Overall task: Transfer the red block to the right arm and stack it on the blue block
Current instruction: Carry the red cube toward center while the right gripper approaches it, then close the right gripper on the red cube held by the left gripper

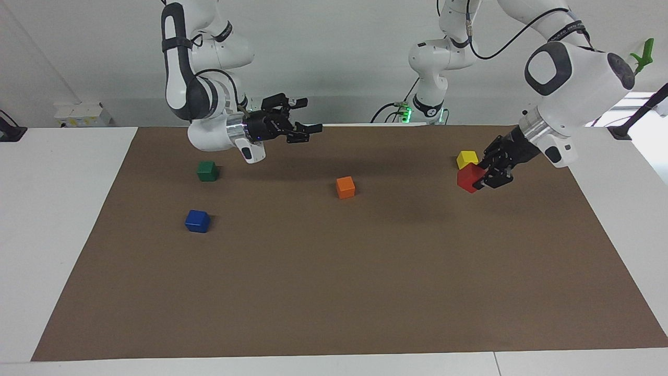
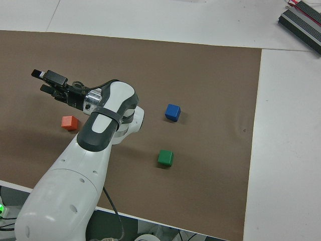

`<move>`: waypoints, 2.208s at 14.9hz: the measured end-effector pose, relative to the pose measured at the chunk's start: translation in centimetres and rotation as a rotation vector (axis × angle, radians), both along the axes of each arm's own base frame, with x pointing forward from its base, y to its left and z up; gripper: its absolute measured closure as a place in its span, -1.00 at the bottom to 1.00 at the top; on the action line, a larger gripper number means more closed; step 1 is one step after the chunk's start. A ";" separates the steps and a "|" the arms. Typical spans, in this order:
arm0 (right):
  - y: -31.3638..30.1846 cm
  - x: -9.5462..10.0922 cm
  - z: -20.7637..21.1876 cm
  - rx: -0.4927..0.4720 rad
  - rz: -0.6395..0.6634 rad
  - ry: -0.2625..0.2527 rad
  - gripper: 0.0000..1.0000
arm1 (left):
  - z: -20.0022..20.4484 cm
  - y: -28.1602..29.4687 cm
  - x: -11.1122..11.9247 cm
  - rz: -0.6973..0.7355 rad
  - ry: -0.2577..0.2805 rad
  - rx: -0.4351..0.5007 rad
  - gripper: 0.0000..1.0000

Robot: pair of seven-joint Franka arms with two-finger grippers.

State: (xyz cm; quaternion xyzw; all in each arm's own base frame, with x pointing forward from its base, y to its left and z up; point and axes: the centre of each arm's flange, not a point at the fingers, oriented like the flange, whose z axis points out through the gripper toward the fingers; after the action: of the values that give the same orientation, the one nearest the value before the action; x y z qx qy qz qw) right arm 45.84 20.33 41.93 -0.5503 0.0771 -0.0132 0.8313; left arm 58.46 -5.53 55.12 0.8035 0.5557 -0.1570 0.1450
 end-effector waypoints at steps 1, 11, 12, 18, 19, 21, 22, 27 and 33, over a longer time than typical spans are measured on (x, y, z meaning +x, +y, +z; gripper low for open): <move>0.5 -0.2 -0.7 0.045 -0.001 -0.010 -1.00 | 1.0 -0.4 -0.1 0.011 0.034 -0.028 -0.08; 5.1 0.1 -7.3 0.111 -0.075 -0.047 -1.00 | 4.7 -5.5 -1.2 0.157 0.268 -0.226 -0.08; 5.8 0.1 -7.6 0.078 -0.083 -0.055 -1.00 | 4.9 -6.2 -1.3 0.165 0.282 -0.233 -0.08; 9.1 0.6 -7.4 0.035 -0.131 -0.058 -1.00 | 5.8 -10.4 -2.3 0.184 0.330 -0.221 -0.08; 9.8 0.7 -7.1 0.047 -0.149 -0.050 -1.00 | 6.1 -10.9 -2.4 0.187 0.333 -0.221 -0.08; 11.7 0.7 -6.4 0.081 -0.170 -0.038 -1.00 | 6.8 -11.6 -2.7 0.197 0.343 -0.234 -0.08; 12.5 0.8 -6.0 0.099 -0.178 -0.037 -1.00 | 7.1 -11.7 -2.8 0.203 0.347 -0.242 -0.08; 14.5 2.2 -3.1 0.169 -0.205 -0.066 -1.00 | 9.8 -13.5 -4.3 0.209 0.329 -0.274 -0.08; 16.5 2.8 -0.4 0.210 -0.187 -0.064 -1.00 | 10.6 -15.8 -5.2 0.195 0.315 -0.283 -0.08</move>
State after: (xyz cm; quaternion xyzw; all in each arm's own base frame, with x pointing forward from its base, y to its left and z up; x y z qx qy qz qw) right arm 48.65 36.82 41.52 -0.4498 0.1023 -0.1001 0.8816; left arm 53.26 -21.28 65.70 0.6832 0.6188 -0.3422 0.1822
